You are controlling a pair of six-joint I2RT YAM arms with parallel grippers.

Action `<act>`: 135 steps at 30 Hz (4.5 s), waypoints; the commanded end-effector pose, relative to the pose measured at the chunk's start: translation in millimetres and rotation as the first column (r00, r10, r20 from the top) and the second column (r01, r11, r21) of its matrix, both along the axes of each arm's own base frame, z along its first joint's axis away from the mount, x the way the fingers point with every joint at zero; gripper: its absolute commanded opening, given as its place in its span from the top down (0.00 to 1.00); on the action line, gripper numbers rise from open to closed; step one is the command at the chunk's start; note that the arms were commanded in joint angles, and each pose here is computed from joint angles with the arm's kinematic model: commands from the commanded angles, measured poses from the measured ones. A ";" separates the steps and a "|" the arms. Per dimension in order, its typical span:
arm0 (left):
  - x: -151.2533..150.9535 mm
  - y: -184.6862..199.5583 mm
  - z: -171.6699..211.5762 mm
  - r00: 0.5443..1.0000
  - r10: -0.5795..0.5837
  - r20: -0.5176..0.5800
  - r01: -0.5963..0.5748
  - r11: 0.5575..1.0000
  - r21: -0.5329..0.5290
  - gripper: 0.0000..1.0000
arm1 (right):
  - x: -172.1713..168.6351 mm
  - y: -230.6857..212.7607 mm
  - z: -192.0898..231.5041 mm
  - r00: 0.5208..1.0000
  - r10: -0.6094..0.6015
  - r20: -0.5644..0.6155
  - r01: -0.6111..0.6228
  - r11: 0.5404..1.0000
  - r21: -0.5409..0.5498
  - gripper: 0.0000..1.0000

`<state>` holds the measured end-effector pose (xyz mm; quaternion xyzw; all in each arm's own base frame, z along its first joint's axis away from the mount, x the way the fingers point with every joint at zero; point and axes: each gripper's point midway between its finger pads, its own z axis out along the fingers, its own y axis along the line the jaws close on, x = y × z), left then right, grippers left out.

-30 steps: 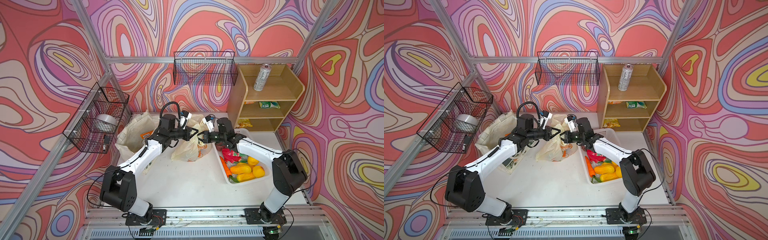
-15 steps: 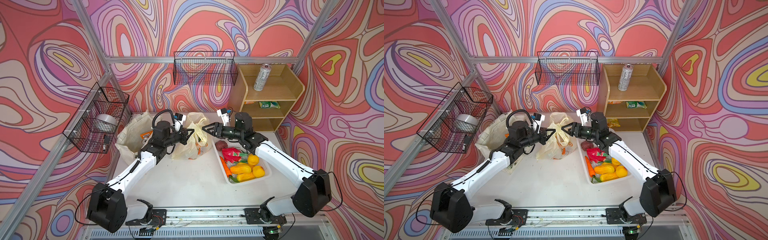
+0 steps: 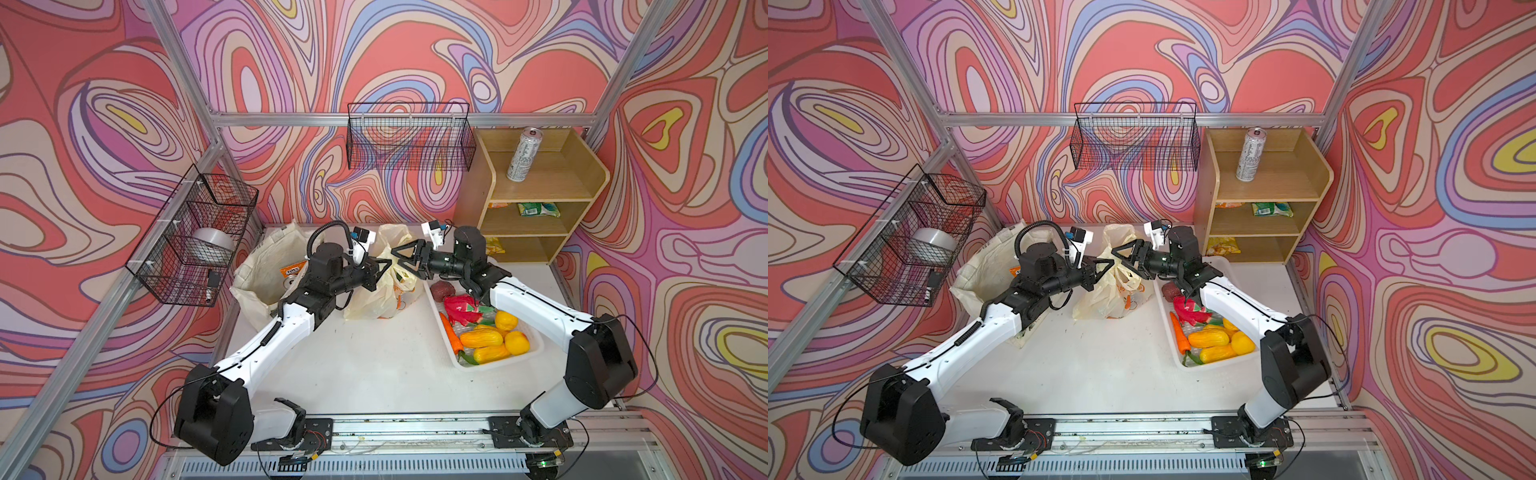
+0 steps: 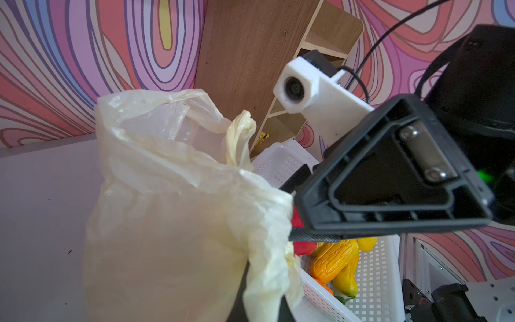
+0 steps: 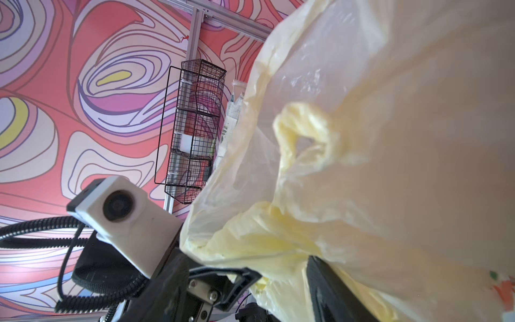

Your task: Place the mixed food into the grocery bags and tie them

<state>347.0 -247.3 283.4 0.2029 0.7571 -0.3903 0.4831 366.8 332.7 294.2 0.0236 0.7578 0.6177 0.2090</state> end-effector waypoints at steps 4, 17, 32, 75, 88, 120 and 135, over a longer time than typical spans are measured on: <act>-8.5 -9.1 4.1 0.998 -0.049 0.040 0.049 0.999 -0.002 1.00 | 5.3 11.8 6.7 0.998 0.033 -0.046 -0.026 0.991 0.129 0.30; -24.0 -21.6 -9.3 0.984 -0.177 -0.001 0.177 0.984 0.036 1.00 | 18.1 24.4 12.6 0.991 0.086 -0.100 -0.049 0.944 0.328 0.35; -31.3 -20.7 -41.2 0.980 -0.188 -0.066 0.193 0.978 0.077 1.00 | 5.3 30.3 13.5 0.984 0.174 -0.039 -0.152 0.931 0.332 0.62; -66.4 4.4 -74.0 0.983 -0.155 -0.099 0.168 0.977 0.135 1.00 | -19.4 11.3 42.1 0.952 0.213 0.220 -0.296 0.824 0.483 0.86; -65.9 -0.3 -75.8 0.976 -0.181 -0.122 0.197 0.971 0.135 1.00 | -15.5 14.3 38.3 0.952 0.219 0.212 -0.298 0.822 0.485 0.93; -66.6 6.9 -69.9 0.986 -0.121 -0.119 0.133 0.986 0.101 0.51 | -10.9 26.3 10.8 0.945 0.231 0.232 -0.314 0.842 0.439 1.00; -73.5 85.3 4.5 0.949 0.308 0.067 -0.305 0.951 -0.052 0.17 | -4.5 26.3 -9.2 0.942 0.263 0.209 -0.329 0.851 0.410 1.00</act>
